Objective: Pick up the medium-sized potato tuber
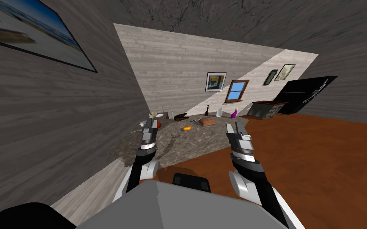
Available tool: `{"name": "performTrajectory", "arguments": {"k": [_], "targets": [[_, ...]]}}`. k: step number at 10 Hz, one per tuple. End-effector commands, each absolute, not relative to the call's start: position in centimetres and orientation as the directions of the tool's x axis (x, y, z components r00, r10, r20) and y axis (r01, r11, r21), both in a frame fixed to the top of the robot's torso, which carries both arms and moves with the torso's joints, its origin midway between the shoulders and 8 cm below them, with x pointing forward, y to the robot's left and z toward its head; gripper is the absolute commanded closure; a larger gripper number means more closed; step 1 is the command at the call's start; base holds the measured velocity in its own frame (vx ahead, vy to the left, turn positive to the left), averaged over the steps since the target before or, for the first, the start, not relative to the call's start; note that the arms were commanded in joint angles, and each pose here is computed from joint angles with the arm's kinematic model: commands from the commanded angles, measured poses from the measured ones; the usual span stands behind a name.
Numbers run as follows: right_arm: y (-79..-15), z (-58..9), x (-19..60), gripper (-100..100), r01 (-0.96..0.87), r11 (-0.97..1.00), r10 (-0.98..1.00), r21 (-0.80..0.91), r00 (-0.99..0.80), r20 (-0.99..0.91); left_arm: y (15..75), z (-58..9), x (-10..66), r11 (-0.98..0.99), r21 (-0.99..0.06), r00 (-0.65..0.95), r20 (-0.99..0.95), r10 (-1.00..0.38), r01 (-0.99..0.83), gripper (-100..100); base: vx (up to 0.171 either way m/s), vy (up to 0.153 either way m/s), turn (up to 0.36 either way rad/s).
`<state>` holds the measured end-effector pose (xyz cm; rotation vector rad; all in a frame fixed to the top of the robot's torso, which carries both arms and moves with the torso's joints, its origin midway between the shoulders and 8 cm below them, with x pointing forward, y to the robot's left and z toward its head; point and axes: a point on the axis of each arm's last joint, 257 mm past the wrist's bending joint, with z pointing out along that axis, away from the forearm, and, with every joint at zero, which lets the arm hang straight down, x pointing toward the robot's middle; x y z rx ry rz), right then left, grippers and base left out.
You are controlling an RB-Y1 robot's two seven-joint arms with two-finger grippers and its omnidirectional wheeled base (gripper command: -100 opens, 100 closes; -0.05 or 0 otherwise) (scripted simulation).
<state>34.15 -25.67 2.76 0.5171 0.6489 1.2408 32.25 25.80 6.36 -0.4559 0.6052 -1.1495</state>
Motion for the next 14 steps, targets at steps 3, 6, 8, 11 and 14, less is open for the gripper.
{"name": "performTrajectory", "arguments": {"k": [3, 6, 8, 11, 14], "targets": [[-25.7, 2.8, 34.2, 0, -0.690, 0.252, 0.968, 0.679, 0.189, -0.168, 24.7, 5.7, 34.5, 0.333, -0.651, 0.216, -0.255, -0.942, 0.682, -100, -0.053, -0.049, -0.029], [-25.7, 2.8, 34.2, 0, -0.690, 0.252, 0.968, 0.678, 0.189, -0.168, 24.2, 5.0, 36.3, 0.319, -0.681, 0.177, -0.272, -0.946, 0.659, -100, -0.062, -0.062, -0.024], [-25.7, 2.8, 34.2, 0, -0.690, 0.252, 0.968, 0.679, 0.189, -0.168, 23.7, 4.6, 38.1, 0.300, -0.709, 0.136, -0.280, -0.950, 0.638, -100, -0.048, -0.053, -0.031], [-25.7, 2.8, 34.2, 0, -0.690, 0.252, 0.968, 0.679, 0.189, -0.168, 23.7, 3.8, 39.6, 0.292, -0.742, 0.115, -0.281, -0.953, 0.604, -100, -0.039, -0.052, -0.016], [-25.7, 2.8, 34.2, 0, -0.690, 0.252, 0.968, 0.679, 0.189, -0.168, 23.3, 3.0, 41.9, 0.269, -0.784, 0.076, -0.275, -0.958, 0.559, -100, -0.032, -0.048, -0.020]]}}
